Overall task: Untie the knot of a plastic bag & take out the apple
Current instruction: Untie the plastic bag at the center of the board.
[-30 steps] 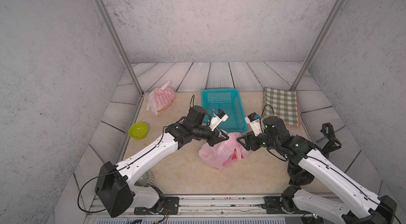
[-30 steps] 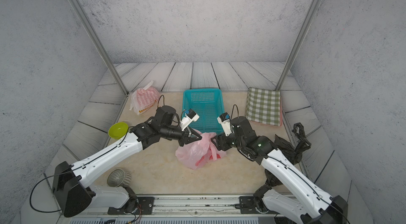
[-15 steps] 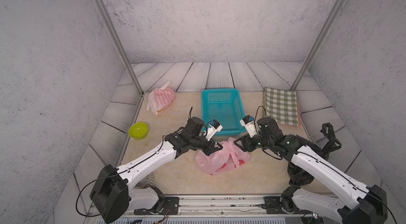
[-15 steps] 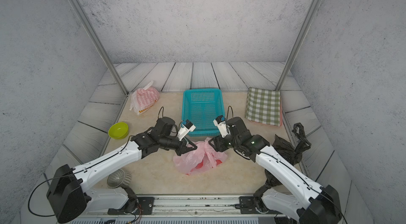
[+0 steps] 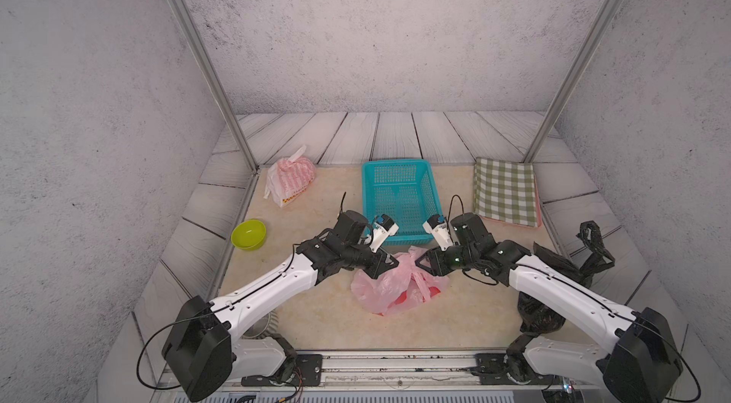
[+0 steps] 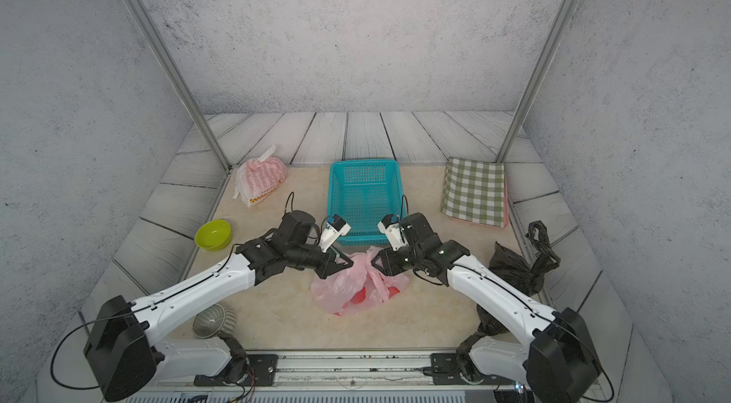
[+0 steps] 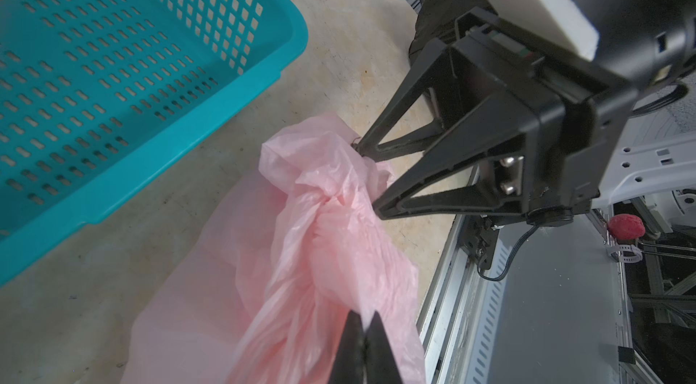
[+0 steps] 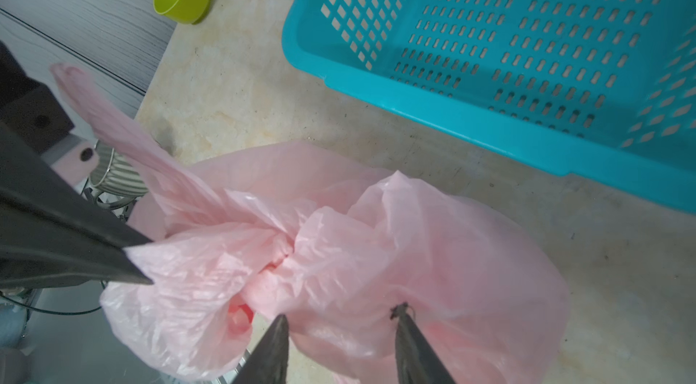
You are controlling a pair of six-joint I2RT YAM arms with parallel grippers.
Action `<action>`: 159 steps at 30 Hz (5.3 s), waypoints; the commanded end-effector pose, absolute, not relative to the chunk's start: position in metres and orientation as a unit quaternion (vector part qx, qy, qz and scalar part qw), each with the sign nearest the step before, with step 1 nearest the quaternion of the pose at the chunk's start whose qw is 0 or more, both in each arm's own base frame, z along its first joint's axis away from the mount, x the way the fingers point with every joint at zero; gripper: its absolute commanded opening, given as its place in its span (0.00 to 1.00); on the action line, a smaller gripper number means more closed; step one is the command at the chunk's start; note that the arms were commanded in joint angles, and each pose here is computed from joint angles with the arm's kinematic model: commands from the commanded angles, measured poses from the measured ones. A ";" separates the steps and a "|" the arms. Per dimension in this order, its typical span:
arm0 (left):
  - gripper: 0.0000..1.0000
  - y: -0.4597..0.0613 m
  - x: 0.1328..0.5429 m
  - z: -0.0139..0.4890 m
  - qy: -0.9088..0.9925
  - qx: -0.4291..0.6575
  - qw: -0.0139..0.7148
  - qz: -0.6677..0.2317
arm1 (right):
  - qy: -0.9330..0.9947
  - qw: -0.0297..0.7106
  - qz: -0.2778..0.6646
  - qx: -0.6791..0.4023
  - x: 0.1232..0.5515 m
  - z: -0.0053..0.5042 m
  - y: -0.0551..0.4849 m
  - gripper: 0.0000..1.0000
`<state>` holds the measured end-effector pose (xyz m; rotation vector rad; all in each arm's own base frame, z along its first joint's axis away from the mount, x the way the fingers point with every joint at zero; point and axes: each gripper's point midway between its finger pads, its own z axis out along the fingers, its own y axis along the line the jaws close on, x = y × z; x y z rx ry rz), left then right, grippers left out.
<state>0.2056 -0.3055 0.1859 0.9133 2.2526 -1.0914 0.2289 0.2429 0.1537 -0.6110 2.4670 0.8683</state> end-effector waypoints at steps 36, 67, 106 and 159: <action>0.00 -0.279 0.218 0.192 0.843 0.320 0.259 -0.348 | 0.913 0.300 0.209 -0.184 0.242 0.170 0.198 0.00; 0.00 -0.162 0.262 0.185 0.923 0.176 0.318 -0.123 | 0.930 0.346 0.117 -0.044 0.266 0.182 0.114 0.00; 0.90 -0.212 0.380 0.238 0.926 0.211 0.289 -0.124 | 0.899 0.357 0.237 -0.095 0.357 0.269 0.179 0.84; 0.32 -0.233 0.171 0.210 0.824 0.160 0.266 -0.473 | 0.911 0.317 0.242 -0.106 0.214 0.199 0.171 0.06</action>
